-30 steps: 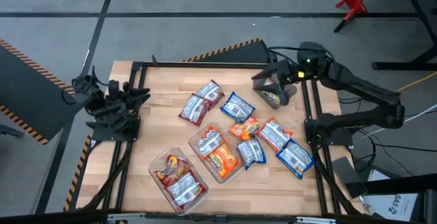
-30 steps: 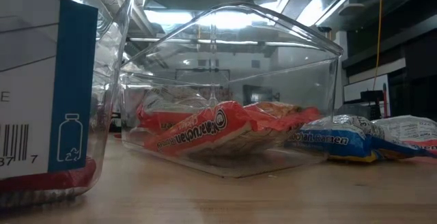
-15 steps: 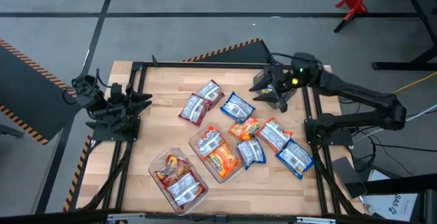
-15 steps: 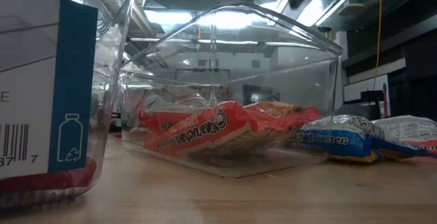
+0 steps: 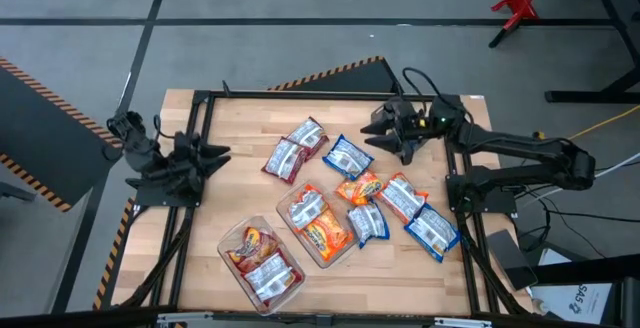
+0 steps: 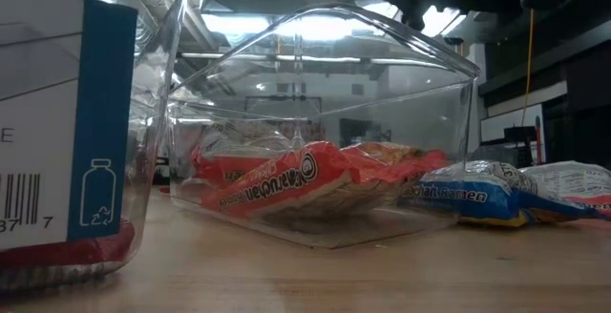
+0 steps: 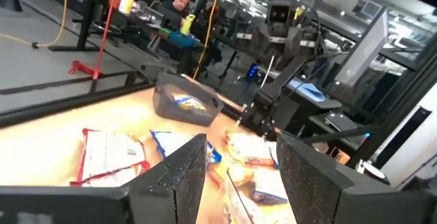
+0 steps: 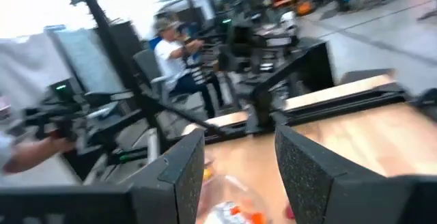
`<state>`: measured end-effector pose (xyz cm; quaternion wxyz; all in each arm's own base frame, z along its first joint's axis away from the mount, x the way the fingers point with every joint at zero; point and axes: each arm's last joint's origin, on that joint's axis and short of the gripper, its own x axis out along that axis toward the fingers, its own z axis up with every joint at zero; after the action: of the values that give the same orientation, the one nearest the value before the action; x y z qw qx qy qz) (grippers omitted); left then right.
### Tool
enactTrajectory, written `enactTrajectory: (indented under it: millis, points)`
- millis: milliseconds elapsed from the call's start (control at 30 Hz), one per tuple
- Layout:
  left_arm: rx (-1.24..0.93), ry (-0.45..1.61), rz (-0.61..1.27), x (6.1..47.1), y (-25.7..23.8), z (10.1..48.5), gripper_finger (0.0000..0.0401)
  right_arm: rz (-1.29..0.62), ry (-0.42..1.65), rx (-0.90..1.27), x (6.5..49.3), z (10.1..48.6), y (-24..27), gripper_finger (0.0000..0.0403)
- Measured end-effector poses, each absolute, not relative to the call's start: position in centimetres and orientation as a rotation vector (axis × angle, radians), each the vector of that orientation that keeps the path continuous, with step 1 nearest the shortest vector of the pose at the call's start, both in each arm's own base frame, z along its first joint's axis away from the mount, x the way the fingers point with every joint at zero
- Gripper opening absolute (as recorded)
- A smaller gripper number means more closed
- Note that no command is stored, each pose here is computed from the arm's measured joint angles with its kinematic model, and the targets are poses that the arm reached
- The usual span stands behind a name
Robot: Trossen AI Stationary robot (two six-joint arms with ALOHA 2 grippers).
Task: Sort Maruchan noodles
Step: Put the orange noodle pack into the top transparent bin
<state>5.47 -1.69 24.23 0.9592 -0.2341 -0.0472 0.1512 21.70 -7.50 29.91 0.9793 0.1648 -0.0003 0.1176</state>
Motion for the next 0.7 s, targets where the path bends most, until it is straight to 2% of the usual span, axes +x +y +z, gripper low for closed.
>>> enactTrajectory:
  millis: [100, 333, 500, 700]
  points:
    - [-0.485, -0.091, 0.297, 5.6, -1.8, 24.0, 0.0172, 0.258, 0.092, 0.331, 22.0, 29.8, -6.8, 0.0166]
    - [-0.487, -0.077, 0.238, 5.6, -2.0, 23.9, 0.0172, 0.022, 0.539, 0.391, 21.5, 27.1, -5.3, 0.0166]
    - [-0.486, -0.077, 0.239, 5.6, -2.0, 23.9, 0.0172, -0.117, 0.834, 0.529, 20.0, 26.0, -3.9, 0.0167]
    - [-0.473, -0.074, 0.264, 5.6, -1.9, 23.8, 0.0172, -0.289, 1.156, 0.684, 17.7, 24.2, -2.0, 0.0213]
